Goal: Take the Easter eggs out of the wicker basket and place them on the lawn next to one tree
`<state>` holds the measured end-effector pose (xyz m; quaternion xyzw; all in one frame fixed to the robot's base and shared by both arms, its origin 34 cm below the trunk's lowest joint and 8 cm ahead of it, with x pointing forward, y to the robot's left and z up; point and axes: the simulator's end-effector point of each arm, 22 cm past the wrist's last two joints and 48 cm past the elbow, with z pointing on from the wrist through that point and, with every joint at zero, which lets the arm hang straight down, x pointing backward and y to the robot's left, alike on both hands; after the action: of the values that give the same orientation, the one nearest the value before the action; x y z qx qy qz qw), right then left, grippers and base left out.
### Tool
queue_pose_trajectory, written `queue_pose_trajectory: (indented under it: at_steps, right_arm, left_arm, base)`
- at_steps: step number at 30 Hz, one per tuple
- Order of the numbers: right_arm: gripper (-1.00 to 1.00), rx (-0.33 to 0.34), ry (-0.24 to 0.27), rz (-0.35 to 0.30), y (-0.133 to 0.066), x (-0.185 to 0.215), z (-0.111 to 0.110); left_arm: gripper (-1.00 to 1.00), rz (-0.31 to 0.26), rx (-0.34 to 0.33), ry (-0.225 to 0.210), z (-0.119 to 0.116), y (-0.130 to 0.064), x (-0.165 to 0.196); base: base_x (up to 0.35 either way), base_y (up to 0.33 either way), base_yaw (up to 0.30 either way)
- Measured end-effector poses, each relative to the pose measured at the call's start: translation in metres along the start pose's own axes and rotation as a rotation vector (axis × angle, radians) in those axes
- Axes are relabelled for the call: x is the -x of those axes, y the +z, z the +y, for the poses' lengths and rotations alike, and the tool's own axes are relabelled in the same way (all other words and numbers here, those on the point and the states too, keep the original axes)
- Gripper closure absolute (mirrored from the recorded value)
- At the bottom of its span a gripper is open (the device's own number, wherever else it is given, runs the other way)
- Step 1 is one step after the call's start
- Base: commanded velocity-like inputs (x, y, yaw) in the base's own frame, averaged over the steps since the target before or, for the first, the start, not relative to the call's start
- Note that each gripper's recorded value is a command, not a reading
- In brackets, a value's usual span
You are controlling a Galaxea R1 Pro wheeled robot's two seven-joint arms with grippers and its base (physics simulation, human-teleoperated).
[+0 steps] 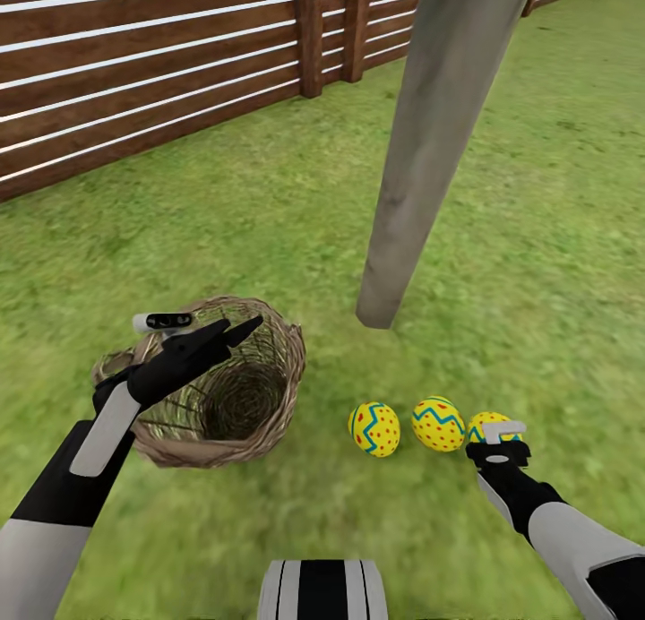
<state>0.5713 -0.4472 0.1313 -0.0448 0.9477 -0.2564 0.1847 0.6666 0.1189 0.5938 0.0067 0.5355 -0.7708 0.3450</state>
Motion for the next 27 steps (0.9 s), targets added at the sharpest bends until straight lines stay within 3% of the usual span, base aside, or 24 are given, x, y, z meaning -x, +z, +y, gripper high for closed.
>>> queue_pose_trajectory:
  at_steps: [27]
  right_arm:
    - [1.0, -0.002, 0.003, -0.007, 0.002, 0.0085, -0.0008]
  left_arm:
    - [-1.0, -0.002, 0.0, -0.004, 0.0014, -0.0006, -0.001]
  base:
    - [0.067, -0.011, 0.0]
